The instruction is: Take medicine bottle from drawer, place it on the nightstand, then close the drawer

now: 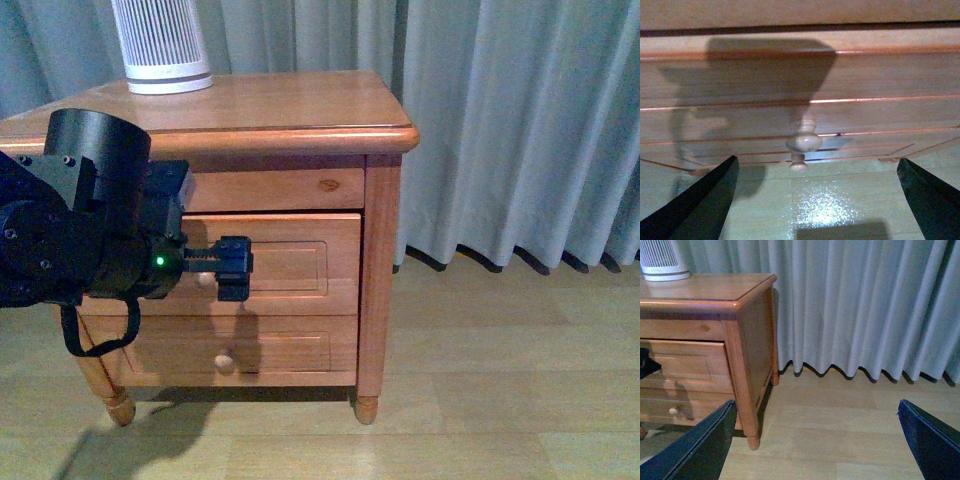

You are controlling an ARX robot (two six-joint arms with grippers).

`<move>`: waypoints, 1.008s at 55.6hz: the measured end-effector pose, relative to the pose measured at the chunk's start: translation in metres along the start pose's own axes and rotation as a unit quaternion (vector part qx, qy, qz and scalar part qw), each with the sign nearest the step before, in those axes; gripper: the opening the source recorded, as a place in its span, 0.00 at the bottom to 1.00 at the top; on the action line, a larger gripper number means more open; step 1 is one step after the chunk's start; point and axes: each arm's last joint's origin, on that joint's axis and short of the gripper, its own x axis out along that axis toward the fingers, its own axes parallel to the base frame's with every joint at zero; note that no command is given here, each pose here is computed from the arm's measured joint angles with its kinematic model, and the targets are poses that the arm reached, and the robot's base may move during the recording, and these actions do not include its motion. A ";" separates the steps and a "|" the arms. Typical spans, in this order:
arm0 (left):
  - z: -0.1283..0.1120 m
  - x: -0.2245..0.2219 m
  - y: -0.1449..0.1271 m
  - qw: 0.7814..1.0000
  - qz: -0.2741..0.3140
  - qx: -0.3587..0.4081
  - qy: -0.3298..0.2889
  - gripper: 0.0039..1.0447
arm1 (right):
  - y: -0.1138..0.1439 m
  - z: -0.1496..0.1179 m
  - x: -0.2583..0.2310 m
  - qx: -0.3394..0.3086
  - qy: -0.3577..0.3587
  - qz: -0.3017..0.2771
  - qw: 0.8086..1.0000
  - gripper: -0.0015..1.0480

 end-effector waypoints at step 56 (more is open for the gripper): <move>-0.013 0.043 -0.004 1.000 0.011 -0.026 -0.009 0.94 | 0.000 0.000 0.000 0.000 0.000 0.000 1.000 0.93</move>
